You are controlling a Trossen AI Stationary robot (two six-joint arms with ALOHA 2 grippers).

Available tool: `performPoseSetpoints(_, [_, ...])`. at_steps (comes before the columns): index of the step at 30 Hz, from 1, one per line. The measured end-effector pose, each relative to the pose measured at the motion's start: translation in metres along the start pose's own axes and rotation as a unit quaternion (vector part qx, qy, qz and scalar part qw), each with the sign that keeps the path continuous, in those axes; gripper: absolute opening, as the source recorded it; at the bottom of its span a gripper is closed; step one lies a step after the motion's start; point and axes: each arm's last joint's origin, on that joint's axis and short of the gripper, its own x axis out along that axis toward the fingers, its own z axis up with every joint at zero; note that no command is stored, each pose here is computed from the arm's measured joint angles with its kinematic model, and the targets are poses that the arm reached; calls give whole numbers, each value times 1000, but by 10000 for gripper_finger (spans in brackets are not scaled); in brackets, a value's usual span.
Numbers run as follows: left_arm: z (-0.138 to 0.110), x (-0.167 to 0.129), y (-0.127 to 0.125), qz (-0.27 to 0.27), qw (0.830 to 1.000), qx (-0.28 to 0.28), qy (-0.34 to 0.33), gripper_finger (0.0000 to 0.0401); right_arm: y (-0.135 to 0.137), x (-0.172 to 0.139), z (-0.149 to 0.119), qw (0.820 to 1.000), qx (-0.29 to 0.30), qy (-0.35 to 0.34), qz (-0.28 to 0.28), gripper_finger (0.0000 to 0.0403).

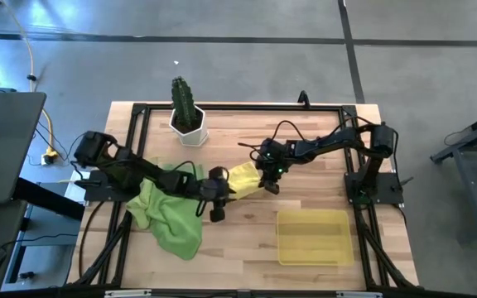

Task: Roll microfiber towels into tight, uniform cylinder then place into a basket
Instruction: Roll the yellow towel

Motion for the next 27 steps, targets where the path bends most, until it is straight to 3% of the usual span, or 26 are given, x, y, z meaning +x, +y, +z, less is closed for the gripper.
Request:
performPoseSetpoints(2, [4,-1,-5,12,999,38,-9,118,0,0,2,1000,5,0,2,1])
performPoseSetpoints(5, [2,0,-4,24,999,47,-3,123,0,-1,4,1000,22,-1,8,1])
performPoseSetpoints(14, [-17,13,2,50,998,7,46,125,-1,-1,6,1000,25,-4,10,0])
performPoseSetpoints(21, [-31,25,0,38,997,-11,72,124,0,-1,7,1000,24,-7,10,0])
performPoseSetpoints(27, [-37,32,1,48,994,-63,79,113,0,-1,7,1000,0,-10,10,11])
